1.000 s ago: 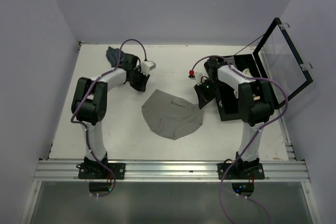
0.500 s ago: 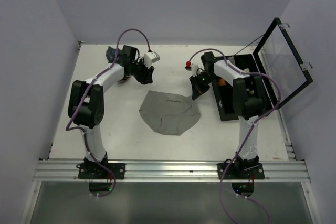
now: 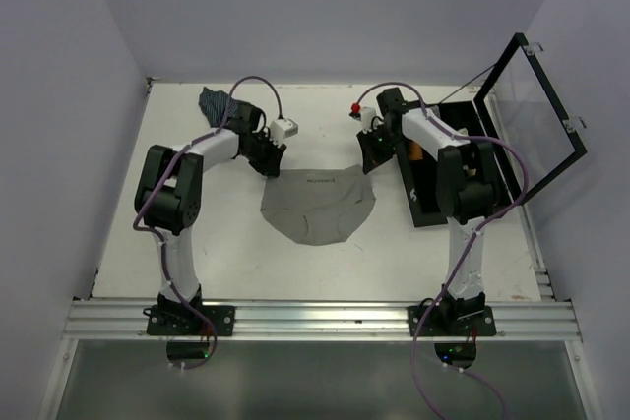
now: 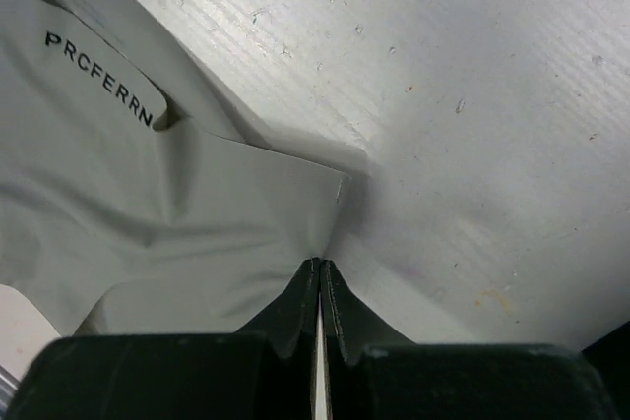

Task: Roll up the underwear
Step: Flatten the underwear

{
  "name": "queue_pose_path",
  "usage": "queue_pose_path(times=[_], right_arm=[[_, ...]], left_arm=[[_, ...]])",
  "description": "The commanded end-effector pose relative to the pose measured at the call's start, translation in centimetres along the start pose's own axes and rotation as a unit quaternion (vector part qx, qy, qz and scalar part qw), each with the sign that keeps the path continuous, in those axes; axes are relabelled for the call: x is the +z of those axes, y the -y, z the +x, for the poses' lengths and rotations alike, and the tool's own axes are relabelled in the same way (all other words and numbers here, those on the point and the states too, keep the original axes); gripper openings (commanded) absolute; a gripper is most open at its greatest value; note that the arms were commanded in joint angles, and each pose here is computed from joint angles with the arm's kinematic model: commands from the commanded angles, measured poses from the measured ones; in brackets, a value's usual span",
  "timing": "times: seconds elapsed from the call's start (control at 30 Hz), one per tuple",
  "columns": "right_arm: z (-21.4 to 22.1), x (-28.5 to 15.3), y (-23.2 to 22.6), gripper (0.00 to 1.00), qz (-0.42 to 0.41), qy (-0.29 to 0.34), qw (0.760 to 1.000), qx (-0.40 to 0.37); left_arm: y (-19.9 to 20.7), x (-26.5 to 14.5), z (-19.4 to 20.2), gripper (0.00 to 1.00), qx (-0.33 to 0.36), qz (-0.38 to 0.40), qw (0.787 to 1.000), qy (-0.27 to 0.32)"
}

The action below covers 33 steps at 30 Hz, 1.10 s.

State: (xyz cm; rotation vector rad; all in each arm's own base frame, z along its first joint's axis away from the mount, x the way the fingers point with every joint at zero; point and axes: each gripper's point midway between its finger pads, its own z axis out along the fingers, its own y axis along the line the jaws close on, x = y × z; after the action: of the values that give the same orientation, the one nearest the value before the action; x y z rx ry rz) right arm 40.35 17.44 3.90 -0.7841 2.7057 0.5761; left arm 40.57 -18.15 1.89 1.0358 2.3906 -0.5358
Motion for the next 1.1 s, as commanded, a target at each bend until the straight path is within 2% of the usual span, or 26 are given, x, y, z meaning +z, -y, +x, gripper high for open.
queue_pose_path(times=[0.0, 0.1, 0.2, 0.27, 0.33, 0.43, 0.47, 0.63, 0.87, 1.07], right_arm=[[-1.1, -0.5, 0.6, 0.06, 0.015, 0.013, 1.0, -0.006], [-0.7, -0.6, 0.2, 0.19, 0.012, 0.002, 1.0, -0.015], [-1.1, -1.4, 0.2, 0.31, 0.021, 0.008, 0.999, -0.028], [-2.3, -2.7, -0.1, 0.31, 0.029, 0.034, 0.998, -0.04], [-3.5, -3.6, -0.6, 0.29, 0.023, 0.063, 0.996, -0.05], [-5.1, -4.8, -3.5, 0.2, -0.029, 0.107, 0.991, -0.069], [-5.3, -4.5, -4.2, 0.15, -0.043, 0.108, 0.99, -0.074], [-6.4, -1.8, -7.4, 0.08, -0.091, 0.108, 0.987, -0.079], [-8.3, 1.7, -7.2, 0.06, -0.106, 0.118, 0.986, -0.062], [-7.1, 4.8, -5.3, 0.03, -0.08, 0.094, 0.992, -0.04]], left_arm=[[-2.5, -1.4, 2.2, 0.27, -0.037, -0.044, 0.998, -0.018], [-3.1, -2.1, 2.1, 0.31, -0.039, -0.056, 0.998, -0.014], [-3.1, -3.1, 0.7, 0.39, -0.027, -0.059, 0.998, 0.011], [-2.4, -4.3, -0.8, 0.44, -0.011, -0.05, 0.998, 0.044], [-1.5, -5.6, -2.5, 0.47, 0.005, -0.04, 0.996, 0.075], [-0.5, -6.3, -3.7, 0.48, 0.014, -0.019, 0.995, 0.102], [-0.3, -6.2, -3.8, 0.48, 0.012, -0.012, 0.995, 0.103], [0.1, -4.5, -2.6, 0.47, -0.025, 0.015, 0.996, 0.087], [-0.4, -2.4, -1.3, 0.47, -0.069, 0.012, 0.995, 0.076], [-2.2, -1.3, -0.4, 0.47, -0.098, -0.011, 0.993, 0.062]])
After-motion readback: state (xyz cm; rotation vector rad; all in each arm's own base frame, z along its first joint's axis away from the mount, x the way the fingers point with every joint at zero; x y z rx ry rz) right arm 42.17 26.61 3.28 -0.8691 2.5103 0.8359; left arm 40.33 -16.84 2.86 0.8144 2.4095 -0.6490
